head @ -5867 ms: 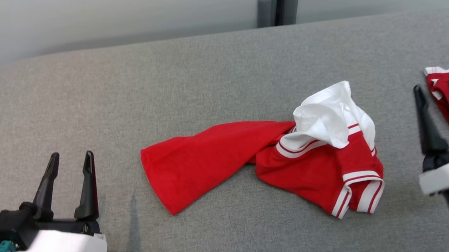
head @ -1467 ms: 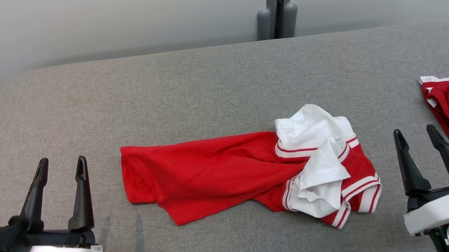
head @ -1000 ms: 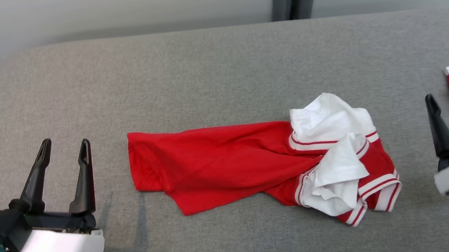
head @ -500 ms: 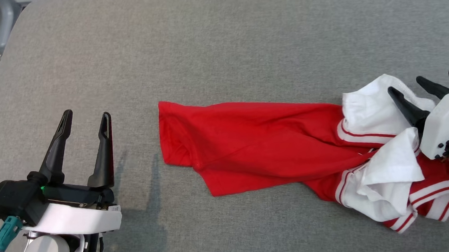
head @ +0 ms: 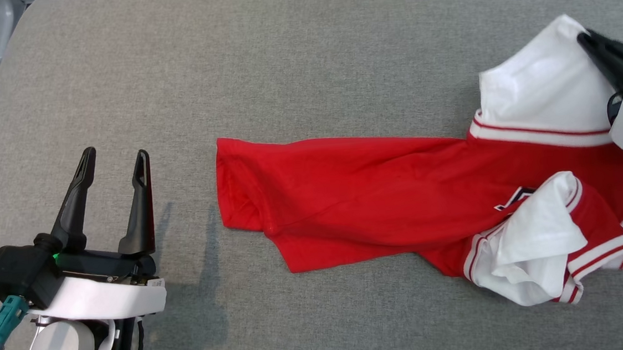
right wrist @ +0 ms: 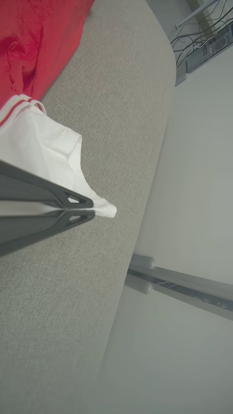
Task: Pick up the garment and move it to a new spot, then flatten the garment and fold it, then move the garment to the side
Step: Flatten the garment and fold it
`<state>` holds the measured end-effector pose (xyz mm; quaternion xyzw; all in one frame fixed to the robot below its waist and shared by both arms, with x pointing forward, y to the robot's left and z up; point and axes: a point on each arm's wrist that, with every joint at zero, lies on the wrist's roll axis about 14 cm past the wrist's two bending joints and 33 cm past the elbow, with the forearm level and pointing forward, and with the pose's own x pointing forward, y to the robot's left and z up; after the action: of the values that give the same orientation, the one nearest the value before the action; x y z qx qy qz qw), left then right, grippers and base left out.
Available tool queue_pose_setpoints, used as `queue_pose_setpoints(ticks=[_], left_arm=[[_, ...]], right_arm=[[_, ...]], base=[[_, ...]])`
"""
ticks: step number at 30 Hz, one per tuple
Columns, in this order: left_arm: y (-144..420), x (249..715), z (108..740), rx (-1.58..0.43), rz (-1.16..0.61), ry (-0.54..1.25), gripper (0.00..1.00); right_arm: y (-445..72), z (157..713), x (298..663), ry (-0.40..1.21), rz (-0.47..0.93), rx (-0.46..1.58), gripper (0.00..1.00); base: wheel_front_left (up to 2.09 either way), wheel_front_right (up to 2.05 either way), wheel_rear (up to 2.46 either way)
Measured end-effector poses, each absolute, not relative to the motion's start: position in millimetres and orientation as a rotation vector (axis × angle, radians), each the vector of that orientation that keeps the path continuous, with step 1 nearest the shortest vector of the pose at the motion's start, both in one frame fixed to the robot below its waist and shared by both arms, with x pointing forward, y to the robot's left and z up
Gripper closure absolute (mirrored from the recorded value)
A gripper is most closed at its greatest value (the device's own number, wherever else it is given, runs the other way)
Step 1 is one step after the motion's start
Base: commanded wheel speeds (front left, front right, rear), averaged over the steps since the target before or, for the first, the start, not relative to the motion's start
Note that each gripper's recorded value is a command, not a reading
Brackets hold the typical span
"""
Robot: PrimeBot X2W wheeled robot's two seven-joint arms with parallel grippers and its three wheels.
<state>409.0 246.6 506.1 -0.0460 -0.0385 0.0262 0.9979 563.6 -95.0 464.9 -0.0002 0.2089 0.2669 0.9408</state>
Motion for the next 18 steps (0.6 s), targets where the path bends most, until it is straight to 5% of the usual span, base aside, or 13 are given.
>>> queue_pose_setpoints(ticks=[8, 18], left_arm=[[239, 410, 513, -0.096, 0.031, -0.104, 0.00], [234, 407, 511, -0.106, 0.021, -0.100, 0.00]], right_arm=[[-104, 547, 565, 0.088, 0.542, -0.052, 1.00], [-115, 421, 461, 0.385, 0.484, 0.102, 1.00]], base=[[0.00, 0.00, 0.00], [0.00, 0.00, 0.00]])
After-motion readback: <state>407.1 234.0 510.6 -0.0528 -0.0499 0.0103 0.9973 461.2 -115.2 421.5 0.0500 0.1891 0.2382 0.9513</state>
